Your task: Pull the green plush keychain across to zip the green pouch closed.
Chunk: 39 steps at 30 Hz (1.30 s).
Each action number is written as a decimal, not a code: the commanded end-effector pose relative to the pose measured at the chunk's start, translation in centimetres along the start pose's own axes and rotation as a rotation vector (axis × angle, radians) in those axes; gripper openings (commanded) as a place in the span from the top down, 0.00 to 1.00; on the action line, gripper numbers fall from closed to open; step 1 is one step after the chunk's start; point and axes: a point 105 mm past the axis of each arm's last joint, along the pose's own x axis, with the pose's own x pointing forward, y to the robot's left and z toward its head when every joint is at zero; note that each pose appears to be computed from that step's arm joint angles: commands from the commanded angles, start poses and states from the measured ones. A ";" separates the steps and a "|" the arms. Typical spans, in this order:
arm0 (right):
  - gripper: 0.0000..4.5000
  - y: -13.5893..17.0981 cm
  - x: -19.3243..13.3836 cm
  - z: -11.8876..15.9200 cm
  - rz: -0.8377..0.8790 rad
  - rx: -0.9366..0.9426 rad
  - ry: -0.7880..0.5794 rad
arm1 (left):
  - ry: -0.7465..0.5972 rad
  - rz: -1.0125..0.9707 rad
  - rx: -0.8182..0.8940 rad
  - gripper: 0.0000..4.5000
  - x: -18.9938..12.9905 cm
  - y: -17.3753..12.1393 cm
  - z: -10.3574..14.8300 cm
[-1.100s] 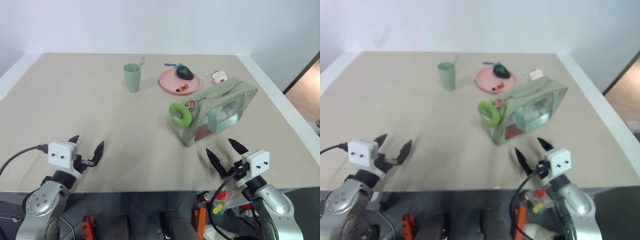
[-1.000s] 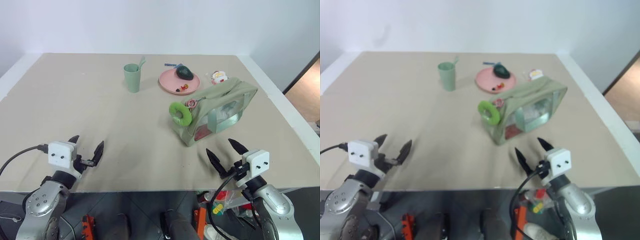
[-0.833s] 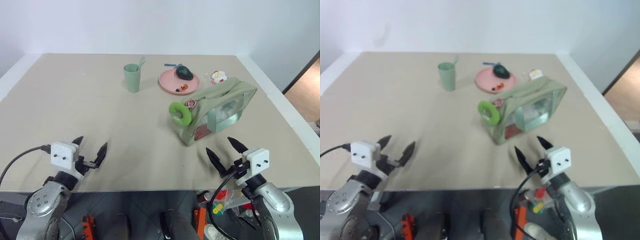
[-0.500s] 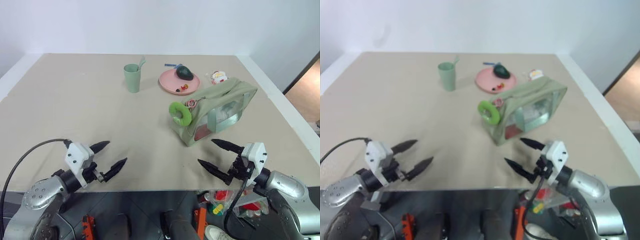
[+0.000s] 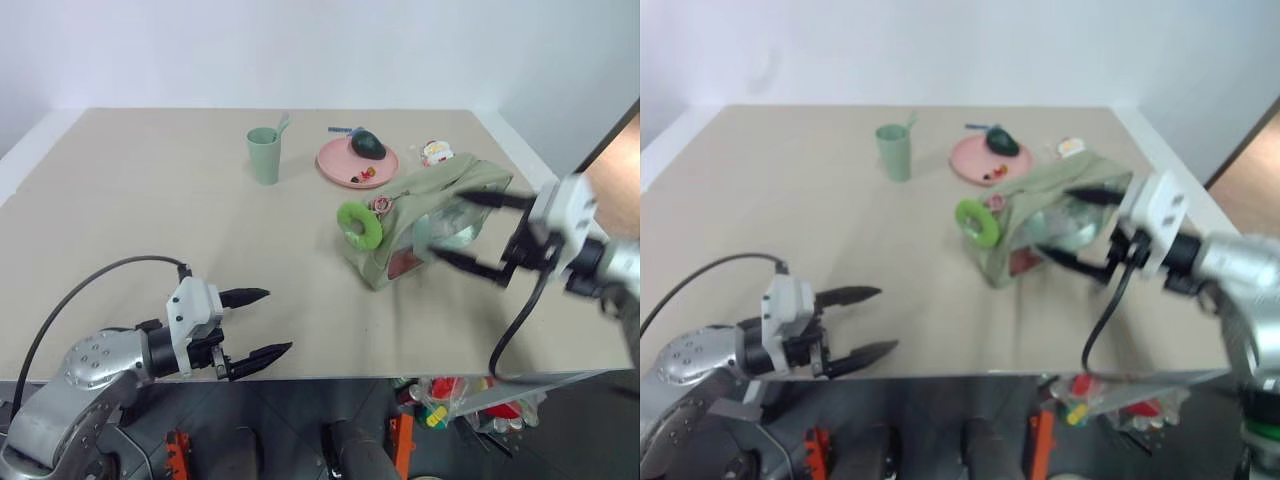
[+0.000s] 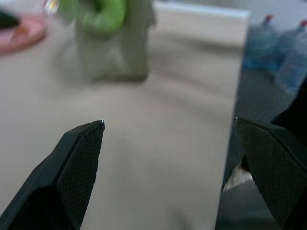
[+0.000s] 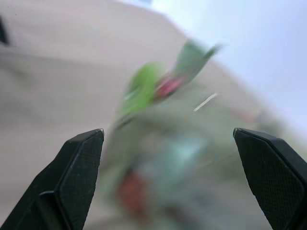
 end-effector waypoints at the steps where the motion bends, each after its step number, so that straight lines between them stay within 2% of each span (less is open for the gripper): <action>1: 0.00 -1.6 1.4 -0.7 0.054 -0.135 0.026 | 0.003 -0.098 0.001 0.00 0.7 -0.9 0.8; 6: 0.00 -3.5 3.2 -2.1 0.176 -0.326 0.087 | -0.007 -0.098 0.043 0.00 1.5 -0.3 1.4; 9: 0.00 -4.1 3.8 -2.8 0.203 -0.367 0.089 | -0.013 -0.072 0.049 0.00 1.5 0.0 1.4; 12: 0.18 -3.7 3.8 -3.8 0.261 -0.414 0.108 | -0.024 -0.035 0.050 0.00 1.4 0.0 1.5; 20: 0.82 -3.4 3.2 -4.5 0.330 -0.442 0.120 | -0.018 -0.014 0.056 0.00 1.4 -0.3 1.3; 23: 0.99 -3.5 3.0 -4.4 0.347 -0.451 0.131 | -0.021 -0.011 0.059 0.00 1.5 -0.2 1.4; 31: 0.99 -3.8 5.2 -0.8 0.319 -0.384 0.086 | -0.067 0.074 0.064 0.00 1.3 1.8 2.3; 36: 0.99 -2.9 7.2 0.5 0.290 -0.369 0.179 | -0.081 0.134 0.095 0.00 0.9 3.0 2.7; 39: 0.99 -1.6 8.9 1.7 0.278 -0.349 0.178 | -0.090 0.154 0.087 0.00 0.8 3.4 2.6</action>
